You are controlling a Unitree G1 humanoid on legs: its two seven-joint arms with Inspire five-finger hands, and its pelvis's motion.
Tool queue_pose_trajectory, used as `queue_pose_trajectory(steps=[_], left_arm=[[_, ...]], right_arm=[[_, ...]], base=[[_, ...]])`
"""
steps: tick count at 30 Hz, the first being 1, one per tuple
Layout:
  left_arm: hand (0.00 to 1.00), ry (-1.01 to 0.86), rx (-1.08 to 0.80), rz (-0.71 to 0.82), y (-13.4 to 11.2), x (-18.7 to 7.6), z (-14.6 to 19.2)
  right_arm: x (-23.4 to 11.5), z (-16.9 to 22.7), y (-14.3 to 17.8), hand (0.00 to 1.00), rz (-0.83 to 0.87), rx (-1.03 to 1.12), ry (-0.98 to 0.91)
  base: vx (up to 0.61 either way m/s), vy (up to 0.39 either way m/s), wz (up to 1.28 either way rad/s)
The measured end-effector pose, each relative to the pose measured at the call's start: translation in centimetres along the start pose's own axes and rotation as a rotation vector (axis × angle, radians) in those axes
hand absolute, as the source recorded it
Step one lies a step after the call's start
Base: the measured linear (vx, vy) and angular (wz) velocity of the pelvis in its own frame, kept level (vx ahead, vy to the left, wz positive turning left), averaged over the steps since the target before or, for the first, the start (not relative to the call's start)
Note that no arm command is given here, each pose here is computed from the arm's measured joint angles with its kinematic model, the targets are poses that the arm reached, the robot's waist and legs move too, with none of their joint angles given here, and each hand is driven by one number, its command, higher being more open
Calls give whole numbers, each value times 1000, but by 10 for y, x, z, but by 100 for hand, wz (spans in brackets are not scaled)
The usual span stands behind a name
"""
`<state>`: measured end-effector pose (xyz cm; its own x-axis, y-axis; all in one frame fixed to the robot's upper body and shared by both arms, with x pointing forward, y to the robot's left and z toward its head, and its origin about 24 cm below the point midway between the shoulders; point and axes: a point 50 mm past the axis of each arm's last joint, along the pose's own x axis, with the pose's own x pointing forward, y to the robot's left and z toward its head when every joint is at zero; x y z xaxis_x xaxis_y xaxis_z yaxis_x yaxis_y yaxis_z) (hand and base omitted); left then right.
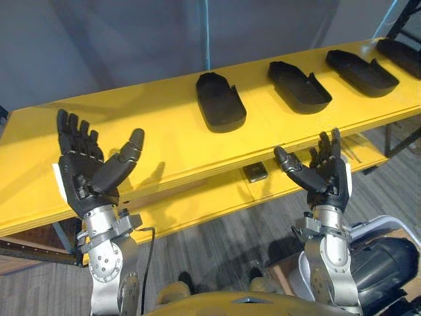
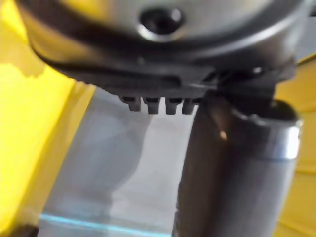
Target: Walk over and take three plastic housings, then place them on the shelf
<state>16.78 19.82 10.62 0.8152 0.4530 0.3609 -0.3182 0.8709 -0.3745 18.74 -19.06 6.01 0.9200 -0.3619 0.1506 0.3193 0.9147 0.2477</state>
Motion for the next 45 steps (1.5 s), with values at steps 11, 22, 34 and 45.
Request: queue_pose_trajectory(steps=[11, 22, 34, 45], left_arm=[[100, -65, -47, 89, -16, 10, 3], [100, -133, -62, 208, 10, 15, 14], [100, -269, -132, -68, -17, 18, 40], [100, -49, -338, -145, -23, 18, 9]], right_arm=[[-8, 2, -19, 100, 4, -4, -8], [30, 17, 19, 100, 294, 60, -101], [-18, -22, 2, 100, 198, 162, 127], [5, -37, 44, 100, 225, 147, 134]], base=[[0, -3, -96], [-22, 65, -30], [-172, 110, -42], [-92, -229, -24]])
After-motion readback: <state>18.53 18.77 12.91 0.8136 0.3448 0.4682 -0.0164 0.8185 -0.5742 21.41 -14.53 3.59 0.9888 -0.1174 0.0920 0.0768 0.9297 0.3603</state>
